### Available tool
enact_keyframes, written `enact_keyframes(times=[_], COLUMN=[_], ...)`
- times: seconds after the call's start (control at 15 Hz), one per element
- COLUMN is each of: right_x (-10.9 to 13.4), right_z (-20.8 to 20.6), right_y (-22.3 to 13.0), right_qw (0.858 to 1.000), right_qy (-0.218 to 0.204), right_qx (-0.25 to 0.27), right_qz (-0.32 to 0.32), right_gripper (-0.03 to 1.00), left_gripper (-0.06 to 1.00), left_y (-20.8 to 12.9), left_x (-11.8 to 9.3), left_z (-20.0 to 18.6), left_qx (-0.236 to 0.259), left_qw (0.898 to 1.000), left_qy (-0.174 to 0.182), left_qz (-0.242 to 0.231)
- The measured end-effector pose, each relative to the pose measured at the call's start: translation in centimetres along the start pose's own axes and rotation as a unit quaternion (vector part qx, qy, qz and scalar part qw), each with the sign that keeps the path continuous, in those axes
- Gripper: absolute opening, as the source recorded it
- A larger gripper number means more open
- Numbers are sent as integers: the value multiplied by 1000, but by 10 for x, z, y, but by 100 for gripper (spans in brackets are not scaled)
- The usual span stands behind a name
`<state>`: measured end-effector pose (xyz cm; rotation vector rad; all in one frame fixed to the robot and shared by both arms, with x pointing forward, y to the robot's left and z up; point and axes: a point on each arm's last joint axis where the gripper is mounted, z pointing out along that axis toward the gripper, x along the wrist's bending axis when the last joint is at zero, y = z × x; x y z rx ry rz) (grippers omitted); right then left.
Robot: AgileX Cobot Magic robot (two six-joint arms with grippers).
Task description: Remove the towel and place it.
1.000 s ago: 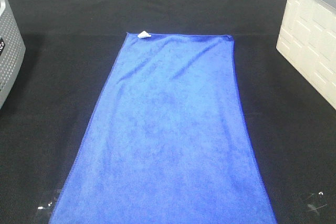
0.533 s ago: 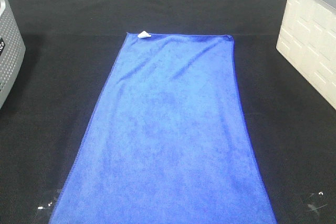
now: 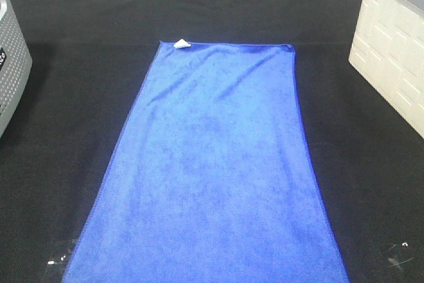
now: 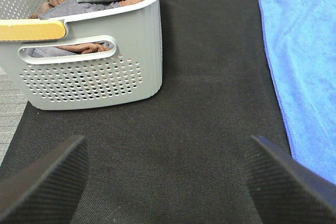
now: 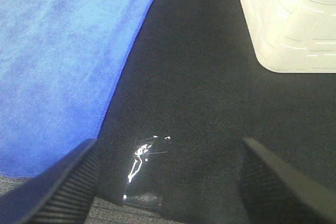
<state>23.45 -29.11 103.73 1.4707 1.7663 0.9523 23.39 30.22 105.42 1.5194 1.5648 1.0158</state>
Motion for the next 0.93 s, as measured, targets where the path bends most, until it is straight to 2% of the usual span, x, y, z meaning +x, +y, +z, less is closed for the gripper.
enact_keyframes(times=[0.93], right_x=[0], right_z=[0], right_y=[0], right_qw=[1000], right_qy=[0], right_qx=[0], right_qz=[0], right_gripper=[70], left_gripper=[76], left_y=[0], left_x=[0], left_z=[0], left_qx=[0], left_qw=[1000], left_qy=[0], left_qz=[0])
